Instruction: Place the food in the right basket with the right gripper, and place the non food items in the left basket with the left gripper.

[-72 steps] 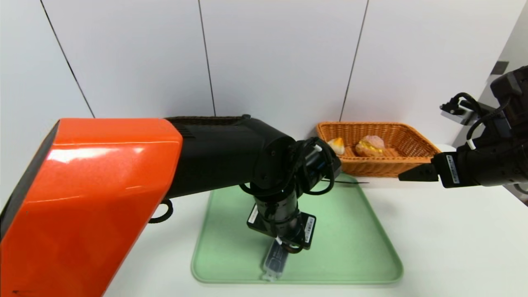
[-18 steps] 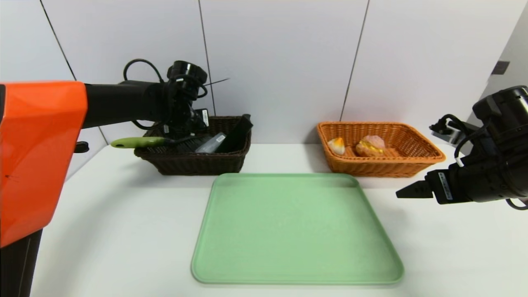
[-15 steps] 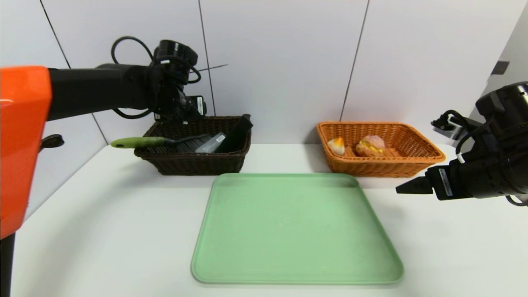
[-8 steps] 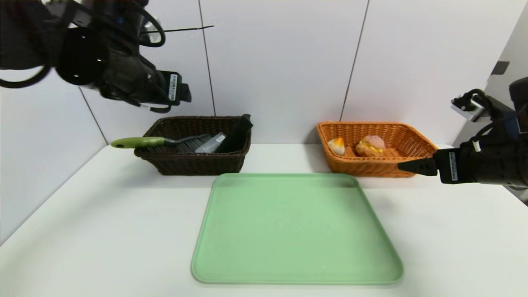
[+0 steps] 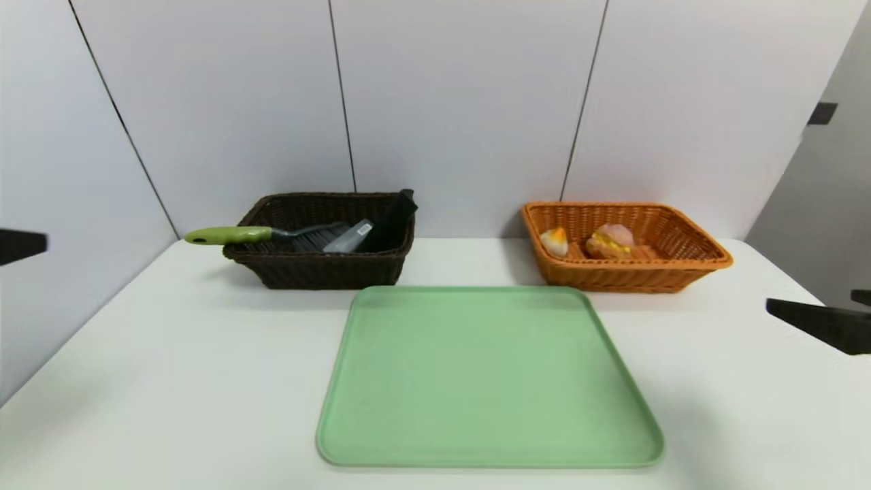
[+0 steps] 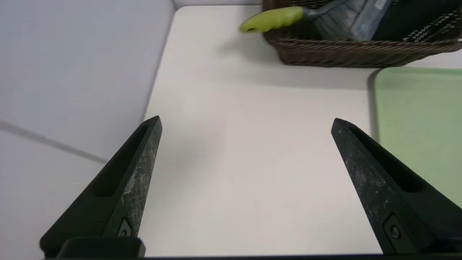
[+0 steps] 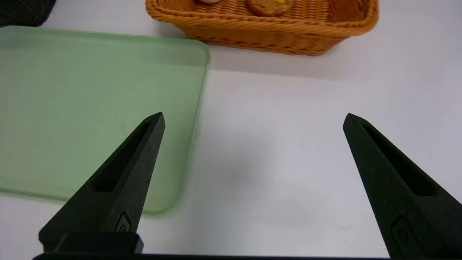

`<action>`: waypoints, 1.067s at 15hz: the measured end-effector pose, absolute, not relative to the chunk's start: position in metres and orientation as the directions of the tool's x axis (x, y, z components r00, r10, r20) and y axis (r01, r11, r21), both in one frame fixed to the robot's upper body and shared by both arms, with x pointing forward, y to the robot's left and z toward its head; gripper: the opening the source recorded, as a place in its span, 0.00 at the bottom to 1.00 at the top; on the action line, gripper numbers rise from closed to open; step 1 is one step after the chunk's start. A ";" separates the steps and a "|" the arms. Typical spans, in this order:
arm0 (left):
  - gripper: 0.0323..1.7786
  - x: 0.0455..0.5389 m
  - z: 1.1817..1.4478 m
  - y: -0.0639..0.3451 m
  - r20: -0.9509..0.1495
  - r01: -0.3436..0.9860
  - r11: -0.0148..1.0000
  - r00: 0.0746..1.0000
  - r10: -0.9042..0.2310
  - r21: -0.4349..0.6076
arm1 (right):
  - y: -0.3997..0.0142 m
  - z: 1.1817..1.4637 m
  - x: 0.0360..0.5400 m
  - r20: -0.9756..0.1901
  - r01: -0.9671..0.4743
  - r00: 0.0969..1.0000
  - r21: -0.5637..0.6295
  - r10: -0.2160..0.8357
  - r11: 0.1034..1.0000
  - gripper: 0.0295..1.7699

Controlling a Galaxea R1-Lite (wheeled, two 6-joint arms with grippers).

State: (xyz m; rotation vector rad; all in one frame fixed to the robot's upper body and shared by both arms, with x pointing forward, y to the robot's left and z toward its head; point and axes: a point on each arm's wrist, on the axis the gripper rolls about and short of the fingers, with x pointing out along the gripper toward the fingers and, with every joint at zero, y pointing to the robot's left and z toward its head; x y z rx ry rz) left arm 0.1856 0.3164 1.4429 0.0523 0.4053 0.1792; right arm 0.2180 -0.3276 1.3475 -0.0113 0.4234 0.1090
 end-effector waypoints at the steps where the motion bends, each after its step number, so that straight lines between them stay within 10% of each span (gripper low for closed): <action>1: 0.94 0.161 1.435 0.327 -0.364 -0.208 0.975 0.905 0.222 0.078 | -0.330 1.344 0.200 -0.384 -0.086 0.920 0.003 0.080 0.996 0.97; 9: 0.95 0.010 1.329 0.347 -0.132 -0.351 0.933 0.924 0.359 0.077 | -0.340 1.284 0.072 -0.048 0.081 0.995 -0.055 -0.084 0.995 0.97; 16: 0.95 0.011 1.249 0.342 -0.097 -0.283 0.934 0.946 0.309 0.218 | -0.340 1.257 0.040 0.280 0.171 0.948 -0.057 -0.149 0.984 0.97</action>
